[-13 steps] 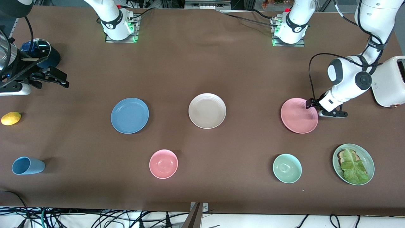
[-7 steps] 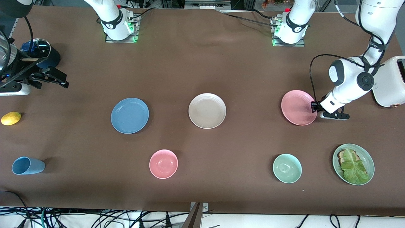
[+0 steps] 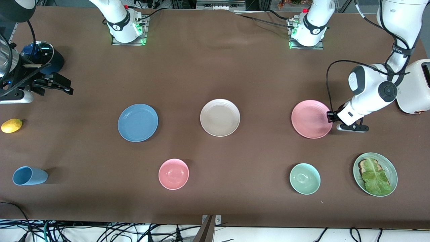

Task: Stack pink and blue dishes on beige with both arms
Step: 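Grip the pink plate rim with the left gripper and lift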

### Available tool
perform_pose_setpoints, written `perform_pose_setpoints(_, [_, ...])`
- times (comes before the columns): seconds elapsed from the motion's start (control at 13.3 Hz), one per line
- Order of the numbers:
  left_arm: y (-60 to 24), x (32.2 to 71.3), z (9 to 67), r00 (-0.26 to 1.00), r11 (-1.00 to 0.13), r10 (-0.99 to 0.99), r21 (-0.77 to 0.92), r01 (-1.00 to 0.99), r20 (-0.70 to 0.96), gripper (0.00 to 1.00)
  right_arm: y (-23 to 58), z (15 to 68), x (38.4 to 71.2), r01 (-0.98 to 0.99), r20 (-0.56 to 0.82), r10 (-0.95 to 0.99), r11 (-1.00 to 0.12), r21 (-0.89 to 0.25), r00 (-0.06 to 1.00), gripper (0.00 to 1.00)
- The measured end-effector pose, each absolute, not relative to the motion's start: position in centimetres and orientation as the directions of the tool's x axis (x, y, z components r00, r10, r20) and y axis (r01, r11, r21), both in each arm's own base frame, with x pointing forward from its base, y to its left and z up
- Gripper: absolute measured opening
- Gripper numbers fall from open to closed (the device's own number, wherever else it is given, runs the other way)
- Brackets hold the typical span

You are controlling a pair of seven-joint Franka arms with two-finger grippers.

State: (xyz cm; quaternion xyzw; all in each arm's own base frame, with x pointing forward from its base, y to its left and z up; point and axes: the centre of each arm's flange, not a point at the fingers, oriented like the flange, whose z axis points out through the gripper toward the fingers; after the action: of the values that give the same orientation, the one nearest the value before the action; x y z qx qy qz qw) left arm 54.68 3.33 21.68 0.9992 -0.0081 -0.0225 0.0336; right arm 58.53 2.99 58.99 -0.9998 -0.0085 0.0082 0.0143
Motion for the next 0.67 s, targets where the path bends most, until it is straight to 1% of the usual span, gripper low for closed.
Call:
perform_pose_setpoints(0.15, [0.3,55.5,22.7,0.998,-0.996,0.020,0.080,0.025,-0.056,0.06,2.5,59.0,58.6,0.007,-0.017,0.007,-1.000,-0.028,1.000,1.00])
perform_pose_setpoints(0.45, [-4.3,56.0,24.3,0.991,-0.991,0.092,0.092,0.101,-0.097,0.06,2.1,58.3,58.9,0.001,-0.027,0.001,-1.000,-0.027,1.000,1.00])
perform_pose_setpoints(0.67, [-7.6,57.5,28.6,0.979,-0.986,0.133,0.081,0.147,-0.153,0.06,2.3,56.7,59.6,0.002,-0.051,0.003,-1.000,-0.025,0.999,1.00])
